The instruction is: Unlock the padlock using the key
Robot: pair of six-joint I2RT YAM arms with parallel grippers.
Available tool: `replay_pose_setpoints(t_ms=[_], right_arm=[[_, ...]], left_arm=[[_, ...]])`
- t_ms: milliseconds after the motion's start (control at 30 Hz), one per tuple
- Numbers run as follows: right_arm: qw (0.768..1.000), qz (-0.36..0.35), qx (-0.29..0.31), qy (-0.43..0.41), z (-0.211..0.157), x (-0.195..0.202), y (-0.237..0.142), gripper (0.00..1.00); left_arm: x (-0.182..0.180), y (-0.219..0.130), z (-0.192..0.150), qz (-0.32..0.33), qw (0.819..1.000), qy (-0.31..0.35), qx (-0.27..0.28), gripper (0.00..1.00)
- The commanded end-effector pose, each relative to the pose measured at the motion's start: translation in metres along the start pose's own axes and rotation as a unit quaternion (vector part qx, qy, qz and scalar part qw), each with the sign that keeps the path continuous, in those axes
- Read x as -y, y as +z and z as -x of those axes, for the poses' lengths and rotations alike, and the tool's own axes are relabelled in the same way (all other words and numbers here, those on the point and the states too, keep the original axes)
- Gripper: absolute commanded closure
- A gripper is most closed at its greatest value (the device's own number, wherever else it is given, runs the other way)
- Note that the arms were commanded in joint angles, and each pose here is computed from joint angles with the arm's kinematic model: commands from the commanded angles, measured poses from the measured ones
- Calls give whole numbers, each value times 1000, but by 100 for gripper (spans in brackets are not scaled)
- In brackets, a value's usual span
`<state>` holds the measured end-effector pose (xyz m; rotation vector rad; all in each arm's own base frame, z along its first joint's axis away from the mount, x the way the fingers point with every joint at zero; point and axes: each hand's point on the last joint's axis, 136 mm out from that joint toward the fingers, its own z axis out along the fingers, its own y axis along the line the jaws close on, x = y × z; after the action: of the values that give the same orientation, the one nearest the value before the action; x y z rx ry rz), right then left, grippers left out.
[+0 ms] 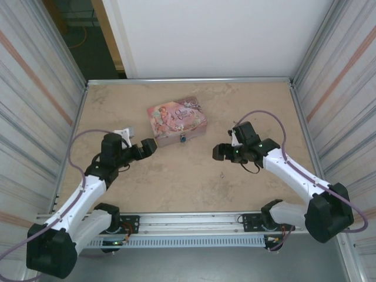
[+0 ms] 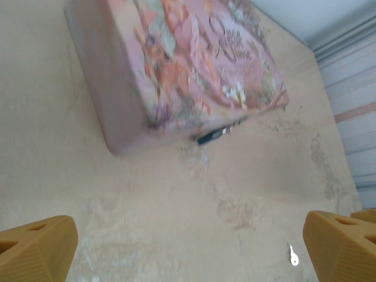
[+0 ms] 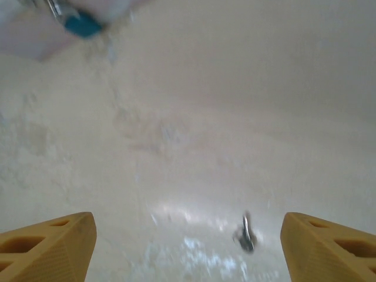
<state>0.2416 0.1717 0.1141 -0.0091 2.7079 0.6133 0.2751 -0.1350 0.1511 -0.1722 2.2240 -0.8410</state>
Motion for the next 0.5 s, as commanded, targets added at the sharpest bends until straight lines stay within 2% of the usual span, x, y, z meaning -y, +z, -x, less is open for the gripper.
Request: replay_pose_setpoints(t_ms=[0, 167, 333, 467], right_arm=[[997, -38, -52, 35, -38, 20, 0, 25], [996, -35, -72, 45, -58, 26, 11, 37], [996, -29, -76, 48, -62, 29, 24, 50], [995, -26, -82, 50, -64, 30, 34, 55]], left_arm=[[1, 1, -10, -3, 1000, -24, 11, 1], [-2, 6, -26, 4, 1000, -23, 3, 1], [-4, 9, -27, 6, 1000, -24, 2, 1], [-3, 10, -26, 6, 1000, -23, 2, 1]])
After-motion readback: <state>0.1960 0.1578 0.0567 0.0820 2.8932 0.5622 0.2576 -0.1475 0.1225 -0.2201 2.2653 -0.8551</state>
